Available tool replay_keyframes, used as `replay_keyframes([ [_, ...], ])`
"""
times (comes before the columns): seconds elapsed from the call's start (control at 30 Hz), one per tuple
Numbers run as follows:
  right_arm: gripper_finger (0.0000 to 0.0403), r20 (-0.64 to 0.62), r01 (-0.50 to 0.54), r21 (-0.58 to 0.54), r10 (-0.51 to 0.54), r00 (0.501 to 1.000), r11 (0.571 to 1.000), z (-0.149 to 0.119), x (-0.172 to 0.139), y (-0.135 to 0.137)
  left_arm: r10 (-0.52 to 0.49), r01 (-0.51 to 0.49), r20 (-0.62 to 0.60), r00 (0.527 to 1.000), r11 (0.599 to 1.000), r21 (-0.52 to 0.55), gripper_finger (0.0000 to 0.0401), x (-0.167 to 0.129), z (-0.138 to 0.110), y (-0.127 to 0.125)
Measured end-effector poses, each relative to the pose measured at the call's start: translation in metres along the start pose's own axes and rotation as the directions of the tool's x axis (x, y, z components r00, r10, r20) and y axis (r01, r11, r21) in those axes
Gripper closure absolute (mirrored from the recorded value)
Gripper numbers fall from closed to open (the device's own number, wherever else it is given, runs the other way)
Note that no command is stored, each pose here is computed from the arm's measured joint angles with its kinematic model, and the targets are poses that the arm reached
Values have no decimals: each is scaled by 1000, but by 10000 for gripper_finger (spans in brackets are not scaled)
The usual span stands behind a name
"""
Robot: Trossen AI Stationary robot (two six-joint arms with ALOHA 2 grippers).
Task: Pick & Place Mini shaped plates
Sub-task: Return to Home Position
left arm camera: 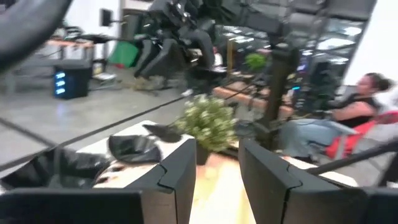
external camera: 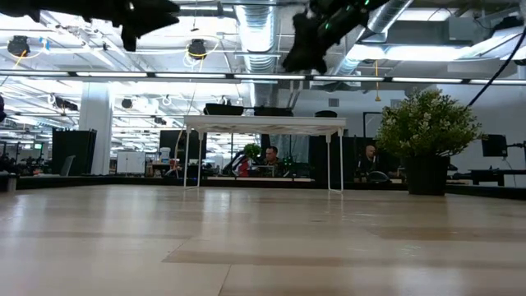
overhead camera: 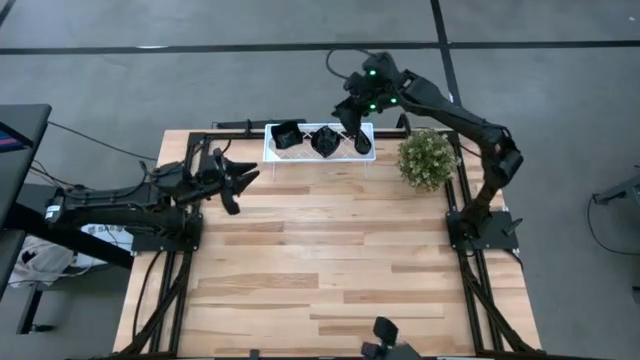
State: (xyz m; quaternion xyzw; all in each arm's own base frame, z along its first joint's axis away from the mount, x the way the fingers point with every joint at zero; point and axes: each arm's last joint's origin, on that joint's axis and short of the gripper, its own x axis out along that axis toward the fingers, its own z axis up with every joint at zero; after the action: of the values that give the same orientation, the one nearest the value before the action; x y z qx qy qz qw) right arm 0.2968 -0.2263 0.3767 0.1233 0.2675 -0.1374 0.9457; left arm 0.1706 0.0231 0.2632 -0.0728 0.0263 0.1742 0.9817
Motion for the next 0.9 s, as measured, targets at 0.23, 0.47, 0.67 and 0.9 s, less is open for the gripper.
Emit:
replay_keyframes([
  [0.23,286,203,-1,-121,26,979,993,23,-60,34,-54,56,34,998,995,-80,279,-21,-20,9],
  [0.47,286,336,-7,-194,73,939,981,24,-110,65,-47,70,122,991,978,-195,279,-42,-60,21],
  [0.67,286,387,10,-179,61,920,984,0,-134,79,-35,84,166,986,952,-295,279,-53,-88,28],
  [0.9,286,469,50,-97,1,883,994,-44,-153,83,-38,96,207,978,956,-277,279,-57,-84,29],
])
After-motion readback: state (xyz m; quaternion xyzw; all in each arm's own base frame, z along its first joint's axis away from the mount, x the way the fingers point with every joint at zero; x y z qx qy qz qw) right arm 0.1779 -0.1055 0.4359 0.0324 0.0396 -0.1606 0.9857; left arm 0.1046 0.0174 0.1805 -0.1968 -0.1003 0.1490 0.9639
